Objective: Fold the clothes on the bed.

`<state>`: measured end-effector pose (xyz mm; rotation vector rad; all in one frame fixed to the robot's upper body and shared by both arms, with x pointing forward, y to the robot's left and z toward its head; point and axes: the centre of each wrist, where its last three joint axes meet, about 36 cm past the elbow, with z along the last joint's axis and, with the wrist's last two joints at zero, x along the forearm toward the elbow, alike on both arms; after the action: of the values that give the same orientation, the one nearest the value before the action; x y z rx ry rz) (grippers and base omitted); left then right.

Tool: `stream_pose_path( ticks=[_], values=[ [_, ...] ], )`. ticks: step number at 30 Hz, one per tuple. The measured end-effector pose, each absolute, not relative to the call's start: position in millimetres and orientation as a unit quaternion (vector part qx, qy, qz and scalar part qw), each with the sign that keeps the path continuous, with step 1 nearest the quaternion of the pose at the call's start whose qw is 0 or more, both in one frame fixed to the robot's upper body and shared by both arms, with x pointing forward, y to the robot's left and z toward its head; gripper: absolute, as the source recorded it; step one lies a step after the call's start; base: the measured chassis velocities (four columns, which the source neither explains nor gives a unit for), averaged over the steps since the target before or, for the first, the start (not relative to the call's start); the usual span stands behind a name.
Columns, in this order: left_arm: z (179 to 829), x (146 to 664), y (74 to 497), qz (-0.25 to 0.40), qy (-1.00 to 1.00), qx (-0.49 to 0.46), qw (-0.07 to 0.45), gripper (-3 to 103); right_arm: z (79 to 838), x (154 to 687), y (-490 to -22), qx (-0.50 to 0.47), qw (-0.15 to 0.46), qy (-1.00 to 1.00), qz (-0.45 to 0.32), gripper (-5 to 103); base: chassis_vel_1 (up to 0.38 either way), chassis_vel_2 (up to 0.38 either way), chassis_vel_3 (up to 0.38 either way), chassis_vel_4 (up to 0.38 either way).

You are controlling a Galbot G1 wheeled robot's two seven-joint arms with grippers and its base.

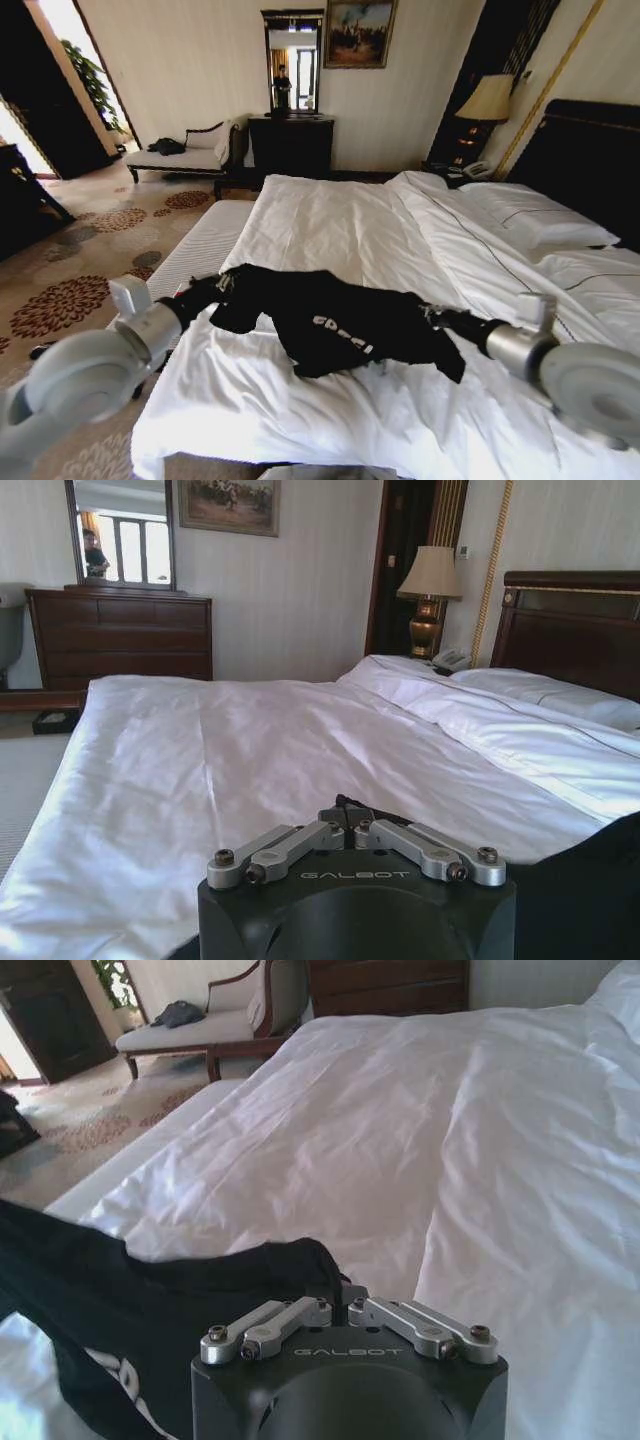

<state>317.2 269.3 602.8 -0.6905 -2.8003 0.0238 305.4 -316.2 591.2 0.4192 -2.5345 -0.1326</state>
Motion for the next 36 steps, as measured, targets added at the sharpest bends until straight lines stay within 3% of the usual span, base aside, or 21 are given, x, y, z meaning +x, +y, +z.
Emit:
stream_pose_path(
  ticks=[7,12,23,27,36],
  values=[
    [544.3,347.9,270.6,0.0,-0.966,-0.213,0.143,0,520.8,357.3,-328.1,0.17,0.294,-0.939,-0.047,2,0.0,0.0,0.0,0.0],
    [497.7,412.5,256.6,0.013,-0.968,-0.198,0.151,0,476.1,429.8,-341.4,0.146,0.288,-0.943,-0.077,2,0.0,0.0,0.0,0.0],
    [471.8,564.5,193.1,0.013,-0.971,-0.205,0.121,0,438.0,548.2,-354.1,0.104,0.246,-0.96,-0.086,2,0.0,0.0,0.0,0.0],
    [478.2,600.3,174.0,0.015,-0.972,-0.208,0.11,0,430.4,578.3,-353.1,0.097,0.235,-0.964,-0.078,2,0.0,0.0,0.0,0.0],
    [474.0,654.1,175.6,-0.001,-0.977,-0.176,0.118,0,414.4,635.5,-351.7,0.059,0.229,-0.97,-0.052,2,0.0,0.0,0.0,0.0]
  ],
)
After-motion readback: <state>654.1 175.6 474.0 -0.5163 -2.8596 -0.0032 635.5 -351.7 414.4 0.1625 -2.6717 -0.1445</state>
